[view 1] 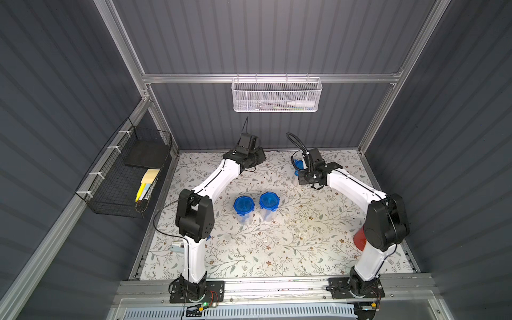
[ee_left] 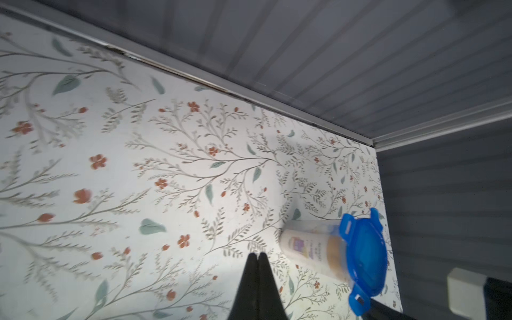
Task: Take out toiletry kits
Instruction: Move the container to the center of the board, then unfasten the latch on the container.
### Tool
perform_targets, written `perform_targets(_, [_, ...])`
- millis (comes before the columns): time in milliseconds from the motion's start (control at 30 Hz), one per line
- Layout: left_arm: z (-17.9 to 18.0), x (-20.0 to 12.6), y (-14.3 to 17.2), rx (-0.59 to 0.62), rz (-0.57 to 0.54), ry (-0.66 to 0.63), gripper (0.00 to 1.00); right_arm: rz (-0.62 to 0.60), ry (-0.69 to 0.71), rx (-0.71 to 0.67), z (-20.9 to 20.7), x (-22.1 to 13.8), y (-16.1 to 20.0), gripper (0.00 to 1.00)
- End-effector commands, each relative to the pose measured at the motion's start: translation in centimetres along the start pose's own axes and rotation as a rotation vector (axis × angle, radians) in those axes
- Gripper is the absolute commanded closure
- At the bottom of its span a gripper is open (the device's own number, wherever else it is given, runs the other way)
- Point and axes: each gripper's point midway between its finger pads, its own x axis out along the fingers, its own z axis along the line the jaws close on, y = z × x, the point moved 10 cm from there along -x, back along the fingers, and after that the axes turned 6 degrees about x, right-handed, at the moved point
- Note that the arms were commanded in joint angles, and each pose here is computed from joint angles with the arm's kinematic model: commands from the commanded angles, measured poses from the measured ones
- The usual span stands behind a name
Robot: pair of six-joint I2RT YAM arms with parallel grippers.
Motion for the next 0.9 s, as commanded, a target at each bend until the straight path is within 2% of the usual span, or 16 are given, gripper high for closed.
perform_targets(0, [-2.9, 1.5, 1.4, 0.087, 0.071, 0.036, 1.0, -0.017, -0.05, 0.05, -0.6, -1.5, 0.7, 0.96])
perform_targets(133, [-6.1, 3.5, 2.6, 0.134, 0.111, 0.122, 1.0, 0.012, -0.088, 0.143, -2.9, -2.2, 2.9, 0.95])
perform_targets(300, [-9.8, 5.6, 4.5, 0.209, 0.148, 0.256, 1.0, -0.021, -0.253, 0.348, -6.9, -2.9, 2.8, 0.91])
perform_targets(367, [-10.4, 6.4, 5.1, 0.226, 0.157, 0.29, 1.0, -0.022, -0.313, 0.398, -7.9, -2.9, 2.3, 0.88])
perform_targets(600, [-10.8, 8.3, 6.2, 0.229, 0.162, 0.345, 1.0, 0.0, -0.651, 0.549, -9.3, -1.2, 0.9, 0.81])
perform_targets(633, [-10.8, 8.6, 6.4, 0.229, 0.166, 0.343, 1.0, 0.002, -0.683, 0.559, -9.3, -0.8, 0.7, 0.79])
perform_targets(767, [-10.3, 9.3, 6.8, 0.234, 0.174, 0.312, 1.0, -0.007, -0.759, 0.573, -9.2, 0.6, 0.0, 0.58])
perform_targets(867, [-10.0, 9.7, 7.0, 0.236, 0.179, 0.294, 1.0, -0.017, -0.792, 0.601, -9.6, 1.5, -0.1, 0.51])
